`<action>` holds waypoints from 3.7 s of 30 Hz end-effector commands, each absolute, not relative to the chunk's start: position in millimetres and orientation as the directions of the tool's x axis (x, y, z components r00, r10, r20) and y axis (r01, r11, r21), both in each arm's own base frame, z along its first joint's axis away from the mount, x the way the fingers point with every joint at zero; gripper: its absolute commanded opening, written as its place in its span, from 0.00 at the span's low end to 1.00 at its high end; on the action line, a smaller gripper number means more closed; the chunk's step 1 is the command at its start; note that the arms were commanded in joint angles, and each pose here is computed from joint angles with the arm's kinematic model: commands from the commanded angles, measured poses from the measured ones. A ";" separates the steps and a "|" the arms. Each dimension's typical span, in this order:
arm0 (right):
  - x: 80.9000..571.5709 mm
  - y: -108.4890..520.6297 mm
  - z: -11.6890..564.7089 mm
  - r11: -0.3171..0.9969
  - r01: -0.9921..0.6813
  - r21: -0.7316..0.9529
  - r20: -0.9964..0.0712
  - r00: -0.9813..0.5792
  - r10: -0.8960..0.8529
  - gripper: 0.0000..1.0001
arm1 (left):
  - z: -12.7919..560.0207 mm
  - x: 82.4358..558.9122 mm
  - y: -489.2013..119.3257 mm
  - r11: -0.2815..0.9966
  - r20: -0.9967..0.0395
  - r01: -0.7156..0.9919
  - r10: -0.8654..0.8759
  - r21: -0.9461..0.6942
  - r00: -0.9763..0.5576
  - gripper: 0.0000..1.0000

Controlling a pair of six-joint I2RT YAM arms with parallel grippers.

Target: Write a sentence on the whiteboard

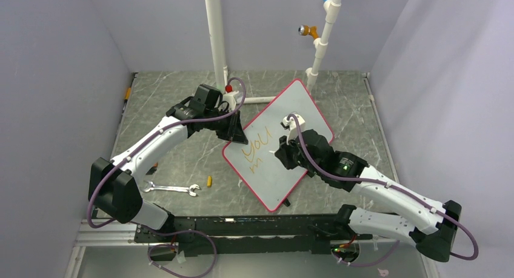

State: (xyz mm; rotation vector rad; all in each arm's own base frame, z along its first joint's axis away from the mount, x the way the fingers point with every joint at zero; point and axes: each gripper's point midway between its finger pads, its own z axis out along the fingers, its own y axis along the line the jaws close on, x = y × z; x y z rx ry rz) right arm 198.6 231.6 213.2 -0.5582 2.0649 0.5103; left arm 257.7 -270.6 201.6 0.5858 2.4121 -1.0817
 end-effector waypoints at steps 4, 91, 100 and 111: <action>201.9 243.7 230.1 0.771 -0.618 0.156 -0.876 -0.447 -0.180 0.00 | 219.4 296.8 -249.0 0.694 -0.694 0.590 0.180 -0.412 -0.697 0.00; 199.7 258.6 189.5 0.730 -0.657 0.187 -0.825 -0.509 -0.246 0.00 | 222.0 289.0 -254.0 0.666 -0.700 0.622 0.206 -0.411 -0.684 0.00; 185.4 252.8 176.4 0.715 -0.665 0.216 -0.799 -0.541 -0.262 0.00 | 221.1 289.2 -255.0 0.664 -0.697 0.622 0.208 -0.415 -0.686 0.00; 197.6 236.8 172.3 0.792 -0.590 0.157 -0.790 -0.556 -0.258 0.00 | 221.7 289.2 -254.3 0.665 -0.699 0.622 0.206 -0.414 -0.685 0.00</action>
